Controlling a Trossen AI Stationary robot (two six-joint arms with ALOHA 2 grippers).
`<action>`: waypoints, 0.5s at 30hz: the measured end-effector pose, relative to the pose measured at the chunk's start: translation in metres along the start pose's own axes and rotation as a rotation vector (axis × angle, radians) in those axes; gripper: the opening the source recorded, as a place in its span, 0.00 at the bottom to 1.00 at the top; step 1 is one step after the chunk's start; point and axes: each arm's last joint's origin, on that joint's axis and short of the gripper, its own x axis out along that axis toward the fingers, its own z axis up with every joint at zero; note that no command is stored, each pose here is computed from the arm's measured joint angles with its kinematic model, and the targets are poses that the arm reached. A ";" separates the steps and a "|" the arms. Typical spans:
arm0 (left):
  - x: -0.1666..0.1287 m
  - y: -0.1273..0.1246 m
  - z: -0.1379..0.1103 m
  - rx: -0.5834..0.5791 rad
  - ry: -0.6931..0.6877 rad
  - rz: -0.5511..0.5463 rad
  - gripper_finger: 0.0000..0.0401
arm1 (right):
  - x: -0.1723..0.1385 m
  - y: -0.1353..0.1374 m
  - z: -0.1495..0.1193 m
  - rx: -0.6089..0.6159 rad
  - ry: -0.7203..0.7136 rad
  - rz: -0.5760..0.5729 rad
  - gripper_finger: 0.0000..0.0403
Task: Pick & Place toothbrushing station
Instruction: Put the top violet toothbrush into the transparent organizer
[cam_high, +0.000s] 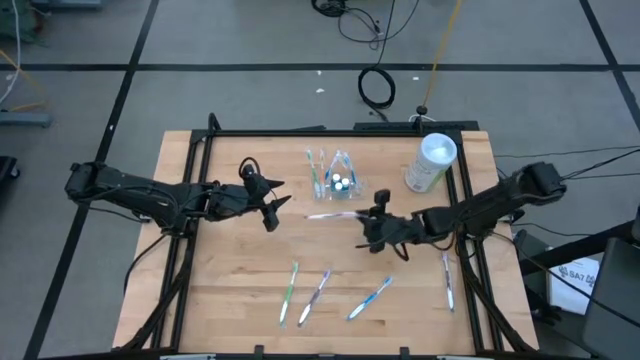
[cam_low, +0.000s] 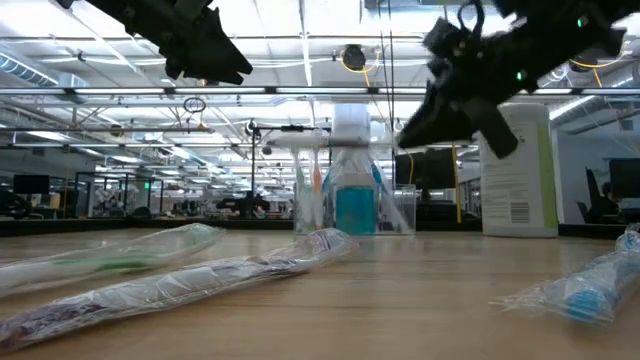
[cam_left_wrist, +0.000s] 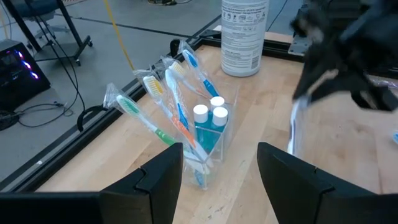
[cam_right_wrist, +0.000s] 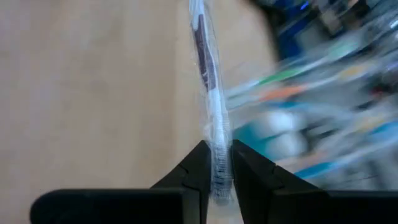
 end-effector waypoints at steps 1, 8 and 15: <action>0.000 0.000 0.000 0.000 0.000 0.000 0.53 | -0.004 -0.005 0.004 -0.049 -0.004 -0.017 0.12; 0.000 0.000 0.001 0.015 -0.011 0.000 0.53 | -0.028 -0.039 0.042 -0.402 0.068 -0.046 0.12; 0.000 0.000 0.001 0.015 -0.014 0.004 0.53 | -0.047 -0.087 0.065 -0.633 0.309 -0.090 0.12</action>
